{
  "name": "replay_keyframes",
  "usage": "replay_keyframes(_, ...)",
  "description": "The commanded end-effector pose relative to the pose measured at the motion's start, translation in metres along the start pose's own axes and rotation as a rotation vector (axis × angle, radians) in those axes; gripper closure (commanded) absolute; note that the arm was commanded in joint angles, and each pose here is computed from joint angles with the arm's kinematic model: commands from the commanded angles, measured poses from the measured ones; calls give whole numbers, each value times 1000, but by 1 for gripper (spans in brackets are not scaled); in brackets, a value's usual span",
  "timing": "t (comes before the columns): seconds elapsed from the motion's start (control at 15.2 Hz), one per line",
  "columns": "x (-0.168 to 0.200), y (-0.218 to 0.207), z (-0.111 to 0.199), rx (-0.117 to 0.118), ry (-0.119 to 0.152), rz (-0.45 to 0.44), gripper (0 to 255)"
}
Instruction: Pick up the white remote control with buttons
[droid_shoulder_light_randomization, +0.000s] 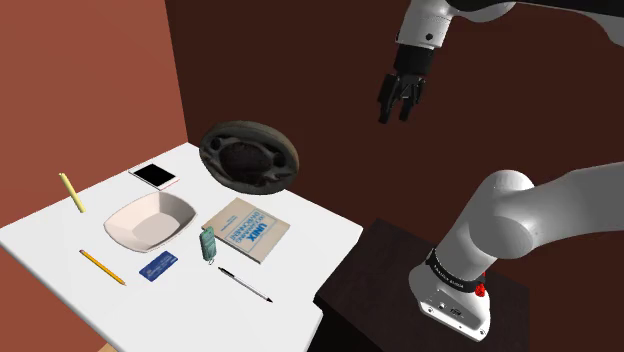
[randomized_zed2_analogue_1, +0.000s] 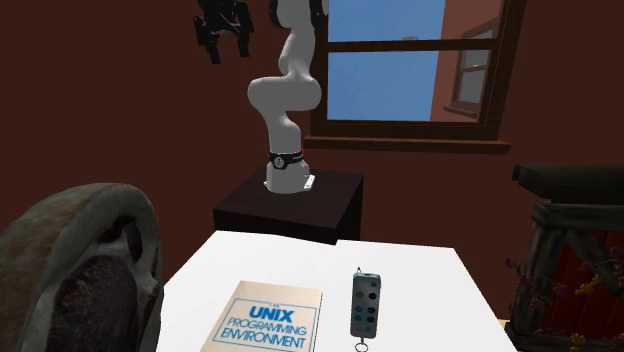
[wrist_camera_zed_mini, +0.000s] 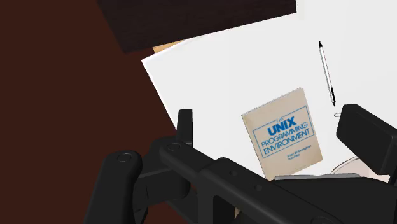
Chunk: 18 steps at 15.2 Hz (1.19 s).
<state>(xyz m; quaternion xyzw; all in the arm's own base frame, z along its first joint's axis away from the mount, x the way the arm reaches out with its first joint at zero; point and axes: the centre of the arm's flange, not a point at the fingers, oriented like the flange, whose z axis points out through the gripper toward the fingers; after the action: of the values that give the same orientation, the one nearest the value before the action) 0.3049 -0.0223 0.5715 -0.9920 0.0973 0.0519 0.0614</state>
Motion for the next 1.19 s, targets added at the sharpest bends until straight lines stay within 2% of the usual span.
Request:
replay_keyframes(0.0,0,0,0,0,0,0,0)
replay_keyframes(1.12,77,-168,133,-54,55,-42,0)
